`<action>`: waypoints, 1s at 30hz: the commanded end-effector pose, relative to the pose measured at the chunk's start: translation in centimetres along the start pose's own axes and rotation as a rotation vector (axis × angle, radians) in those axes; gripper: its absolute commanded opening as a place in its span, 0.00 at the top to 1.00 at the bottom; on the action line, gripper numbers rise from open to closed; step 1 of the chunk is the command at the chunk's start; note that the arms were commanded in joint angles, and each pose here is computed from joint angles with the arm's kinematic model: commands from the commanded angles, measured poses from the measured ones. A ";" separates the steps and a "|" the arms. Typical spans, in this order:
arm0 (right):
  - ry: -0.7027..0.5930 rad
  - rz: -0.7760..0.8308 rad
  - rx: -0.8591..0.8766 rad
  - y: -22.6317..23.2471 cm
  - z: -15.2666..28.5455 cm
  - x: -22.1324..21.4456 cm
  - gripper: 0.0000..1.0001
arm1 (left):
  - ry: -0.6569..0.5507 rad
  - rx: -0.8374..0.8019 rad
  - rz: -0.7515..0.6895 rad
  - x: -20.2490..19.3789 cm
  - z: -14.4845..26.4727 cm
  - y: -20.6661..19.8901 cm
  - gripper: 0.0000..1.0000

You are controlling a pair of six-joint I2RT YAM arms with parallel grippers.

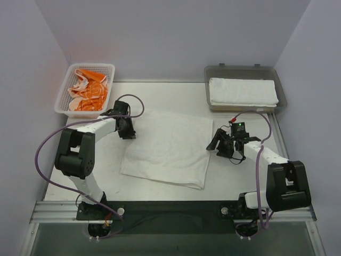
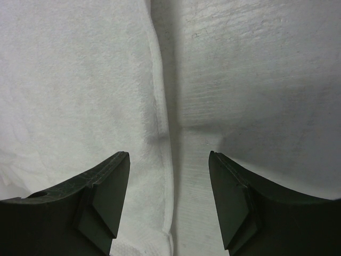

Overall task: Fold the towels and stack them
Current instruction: Fold the towel

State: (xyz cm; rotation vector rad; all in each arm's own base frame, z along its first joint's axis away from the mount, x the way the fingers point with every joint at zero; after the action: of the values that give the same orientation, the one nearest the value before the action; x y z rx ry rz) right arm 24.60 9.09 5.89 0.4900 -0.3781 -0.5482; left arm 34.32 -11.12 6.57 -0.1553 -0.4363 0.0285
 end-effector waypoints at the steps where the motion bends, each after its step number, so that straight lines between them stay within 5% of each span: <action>1: -0.007 0.005 0.013 0.4 0.1 0.6 0.39 | -0.035 -0.034 0.012 1.6 0.3 -0.9 0.71; 3: -0.006 0.003 0.012 0.3 0.1 0.6 0.39 | -0.038 -0.033 0.008 1.8 0.3 -0.9 0.72; 9: -0.004 0.008 0.012 0.3 0.1 0.6 0.39 | -0.056 -0.037 -0.001 2.6 0.4 -1.0 1.00; 21: -0.005 0.017 0.016 0.2 0.2 0.7 0.39 | -0.273 -0.082 -0.090 7.3 3.1 -2.1 1.00; 30: 0.012 0.027 0.000 -0.4 -0.2 0.3 0.39 | -0.244 -0.020 -0.141 7.6 0.1 -1.0 1.00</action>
State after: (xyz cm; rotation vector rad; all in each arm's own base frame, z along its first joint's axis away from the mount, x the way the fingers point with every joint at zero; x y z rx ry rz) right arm 24.62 8.77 5.71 0.4878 -0.3767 -0.5337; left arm 38.30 -11.69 9.09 -0.1637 -0.5981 -0.0649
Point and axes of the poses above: each gripper's point midway between its finger pads, its own z axis back along the fingers, its own y axis along the line the jaws close on, x = y × z, the point moved 4 cm from there along z, back along the fingers, and after that the axes turned 13 degrees about -z, right-handed, at the moved point
